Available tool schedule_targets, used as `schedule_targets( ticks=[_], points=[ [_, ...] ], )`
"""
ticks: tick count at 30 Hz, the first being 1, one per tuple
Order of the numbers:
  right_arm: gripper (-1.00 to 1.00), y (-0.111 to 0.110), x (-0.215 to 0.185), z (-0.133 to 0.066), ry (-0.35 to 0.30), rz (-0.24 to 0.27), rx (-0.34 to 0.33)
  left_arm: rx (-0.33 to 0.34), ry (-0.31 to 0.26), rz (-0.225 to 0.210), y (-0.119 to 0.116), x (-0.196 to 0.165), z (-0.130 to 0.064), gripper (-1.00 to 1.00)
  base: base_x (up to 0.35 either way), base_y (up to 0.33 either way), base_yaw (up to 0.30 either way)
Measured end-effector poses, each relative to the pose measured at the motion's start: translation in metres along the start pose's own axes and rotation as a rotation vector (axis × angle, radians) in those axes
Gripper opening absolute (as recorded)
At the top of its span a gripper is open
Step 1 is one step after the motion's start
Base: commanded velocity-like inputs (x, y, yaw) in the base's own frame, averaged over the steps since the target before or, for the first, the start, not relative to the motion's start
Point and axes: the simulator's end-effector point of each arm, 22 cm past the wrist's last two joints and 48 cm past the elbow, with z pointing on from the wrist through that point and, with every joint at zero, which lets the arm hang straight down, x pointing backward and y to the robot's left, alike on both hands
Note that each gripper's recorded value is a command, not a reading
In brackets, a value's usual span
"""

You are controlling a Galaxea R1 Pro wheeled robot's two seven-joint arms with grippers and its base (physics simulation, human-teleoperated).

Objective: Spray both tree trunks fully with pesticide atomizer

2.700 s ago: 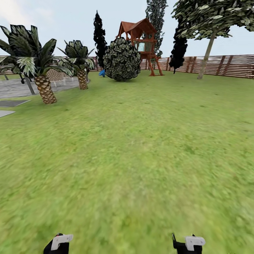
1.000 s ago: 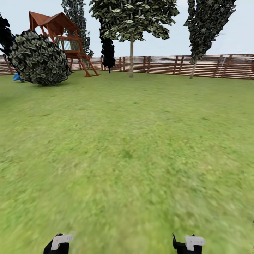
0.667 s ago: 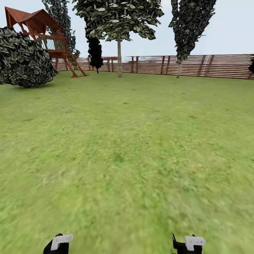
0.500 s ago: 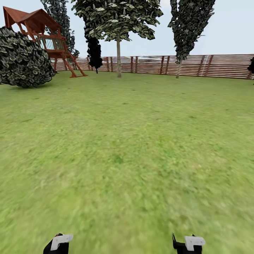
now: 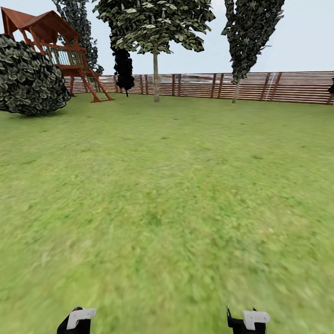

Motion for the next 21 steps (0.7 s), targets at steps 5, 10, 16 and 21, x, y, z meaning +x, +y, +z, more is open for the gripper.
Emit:
schedule_targets(
  ticks=[5, 10, 16, 21],
  points=[
    [1.00, 0.0013, -0.0001, 0.0000, 0.000, -0.001, -0.004, 0.001, 0.000, 0.000, -0.0005, 0.0001, -0.0001, -1.00, 0.335, 0.000, 0.016],
    [1.00, 0.0018, 0.0002, -0.0002, 0.000, -0.001, -0.004, 0.000, 0.000, -0.001, -0.0004, -0.0001, 0.0001, -1.00, 0.335, 0.000, 0.230],
    [1.00, 0.0019, 0.0014, -0.0002, 0.003, -0.001, -0.004, 0.000, 0.003, 0.000, -0.0005, 0.0013, 0.0001, -1.00, 0.335, 0.000, 0.190],
    [1.00, 0.0022, 0.0040, -0.0003, 0.008, -0.002, -0.005, 0.000, 0.008, 0.001, -0.0006, 0.0041, 0.0002, -1.00, 0.335, 0.000, 0.084]
  ],
)
